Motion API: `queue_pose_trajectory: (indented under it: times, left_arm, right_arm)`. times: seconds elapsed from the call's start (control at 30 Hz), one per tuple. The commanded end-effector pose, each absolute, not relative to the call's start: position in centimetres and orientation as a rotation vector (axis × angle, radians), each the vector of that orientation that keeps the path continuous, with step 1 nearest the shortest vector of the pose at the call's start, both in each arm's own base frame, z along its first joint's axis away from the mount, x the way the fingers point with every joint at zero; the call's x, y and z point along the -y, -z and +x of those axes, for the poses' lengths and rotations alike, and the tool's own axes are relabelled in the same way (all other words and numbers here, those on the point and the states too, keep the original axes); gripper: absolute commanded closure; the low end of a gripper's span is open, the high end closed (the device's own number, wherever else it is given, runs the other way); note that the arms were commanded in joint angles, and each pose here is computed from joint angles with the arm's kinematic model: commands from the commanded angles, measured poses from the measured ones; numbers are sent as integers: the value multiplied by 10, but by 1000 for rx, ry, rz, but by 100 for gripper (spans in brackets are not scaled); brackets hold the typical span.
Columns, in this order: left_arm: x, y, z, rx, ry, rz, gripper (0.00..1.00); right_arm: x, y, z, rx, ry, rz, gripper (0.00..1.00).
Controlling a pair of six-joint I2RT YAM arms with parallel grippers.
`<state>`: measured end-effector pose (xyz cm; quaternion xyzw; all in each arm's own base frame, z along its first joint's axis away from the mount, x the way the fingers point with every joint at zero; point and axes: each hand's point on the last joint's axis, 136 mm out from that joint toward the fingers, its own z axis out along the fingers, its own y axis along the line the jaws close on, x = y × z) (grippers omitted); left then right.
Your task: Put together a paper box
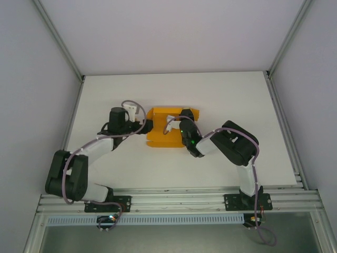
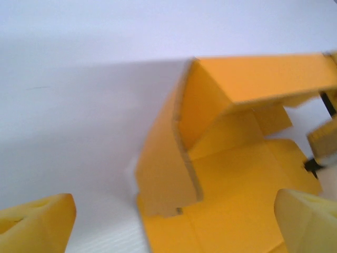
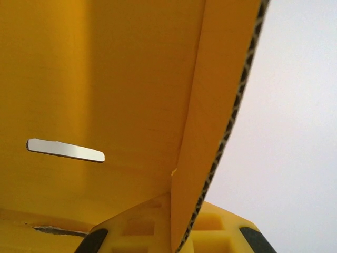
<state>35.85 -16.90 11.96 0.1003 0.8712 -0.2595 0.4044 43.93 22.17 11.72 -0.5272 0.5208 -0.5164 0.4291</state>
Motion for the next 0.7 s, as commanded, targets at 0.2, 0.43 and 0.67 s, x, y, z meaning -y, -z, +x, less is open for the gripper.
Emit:
queue_pose_trajectory:
  times: [0.2,0.43,0.67]
  left_arm:
    - [116,-90,377,-2289,662,-74,17]
    - [204,-88,366,-2245,826,447,29]
    - [220,-75,390,-2267,785,478,36]
  right_arm:
    - [-222,-109,439,-1349,1271,-1328,100]
    - [-222,-108,439,-1369,1247,-1328,100]
    - [-224,-107,439,-1371,1240,-1343,100]
